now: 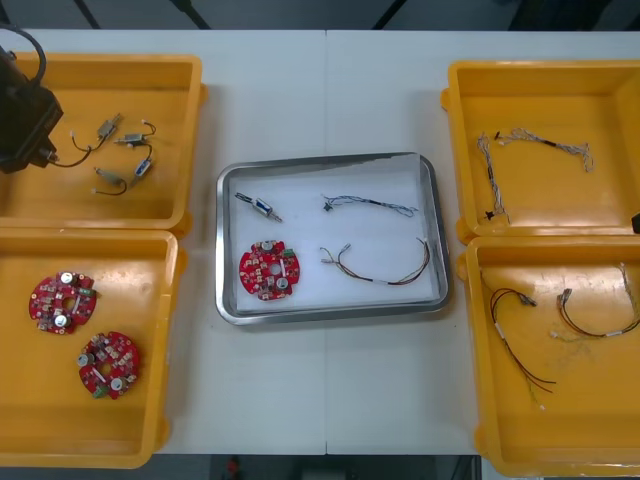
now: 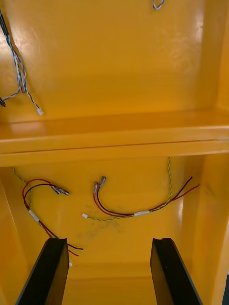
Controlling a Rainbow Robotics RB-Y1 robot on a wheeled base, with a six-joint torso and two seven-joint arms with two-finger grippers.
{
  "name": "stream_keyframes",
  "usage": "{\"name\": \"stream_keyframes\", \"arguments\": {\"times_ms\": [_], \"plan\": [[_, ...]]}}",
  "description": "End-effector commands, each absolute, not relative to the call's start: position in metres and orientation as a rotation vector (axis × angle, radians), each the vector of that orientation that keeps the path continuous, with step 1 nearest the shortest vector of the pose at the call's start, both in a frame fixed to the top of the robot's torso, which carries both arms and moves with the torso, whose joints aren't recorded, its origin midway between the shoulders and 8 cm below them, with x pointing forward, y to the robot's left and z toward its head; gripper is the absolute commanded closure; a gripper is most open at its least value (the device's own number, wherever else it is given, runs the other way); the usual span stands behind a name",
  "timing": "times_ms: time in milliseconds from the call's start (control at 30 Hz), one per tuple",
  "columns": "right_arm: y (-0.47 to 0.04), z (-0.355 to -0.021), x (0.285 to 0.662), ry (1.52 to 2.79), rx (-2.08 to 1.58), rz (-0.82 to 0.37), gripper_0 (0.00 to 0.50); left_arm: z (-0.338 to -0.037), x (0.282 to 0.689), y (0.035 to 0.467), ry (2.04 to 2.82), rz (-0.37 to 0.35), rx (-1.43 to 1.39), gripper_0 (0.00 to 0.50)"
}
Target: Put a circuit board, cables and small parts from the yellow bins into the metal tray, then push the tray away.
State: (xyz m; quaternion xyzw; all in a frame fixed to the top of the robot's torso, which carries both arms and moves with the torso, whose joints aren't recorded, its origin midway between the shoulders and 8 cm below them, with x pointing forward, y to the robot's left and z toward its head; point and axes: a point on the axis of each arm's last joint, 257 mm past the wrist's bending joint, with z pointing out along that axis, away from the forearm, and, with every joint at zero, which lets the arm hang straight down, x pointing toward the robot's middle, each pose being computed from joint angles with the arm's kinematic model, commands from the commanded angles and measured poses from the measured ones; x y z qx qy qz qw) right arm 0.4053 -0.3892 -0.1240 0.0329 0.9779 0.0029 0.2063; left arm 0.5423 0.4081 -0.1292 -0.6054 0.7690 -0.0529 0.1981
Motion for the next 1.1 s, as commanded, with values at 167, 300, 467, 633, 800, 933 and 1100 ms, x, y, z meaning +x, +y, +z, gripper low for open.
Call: {"name": "stream_keyframes", "arguments": {"times_ms": [167, 300, 467, 633, 800, 933, 1100], "plan": [[-0.404, -0.128, 0.390, 2.740, 0.177, -0.011, 0.000, -0.076, 0.533, 0.380, 2.183, -0.253, -1.613, 0.500], [-0.397, -0.132, 0.390, 2.744, 0.189, 0.022, 0.000, -0.070, 0.532, 0.352, 2.168, -0.322, -1.629, 0.500], [-0.393, -0.138, 0.389, 2.751, 0.205, 0.048, 0.000, -0.072, 0.527, 0.316, 2.167, -0.351, -1.617, 0.500], [-0.392, -0.146, 0.383, 2.771, 0.211, 0.060, 0.000, -0.082, 0.522, 0.286, 2.143, -0.344, -1.634, 0.500], [-0.392, -0.146, 0.383, 2.772, 0.210, 0.059, 0.000, -0.096, 0.518, 0.252, 2.120, -0.339, -1.640, 0.500], [-0.392, -0.146, 0.383, 2.772, 0.210, 0.059, 0.000, -0.109, 0.519, 0.219, 2.098, -0.345, -1.634, 0.500], [-0.392, -0.146, 0.383, 2.772, 0.210, 0.059, 0.000, -0.119, 0.518, 0.179, 2.128, -0.352, -1.585, 0.500]]}}
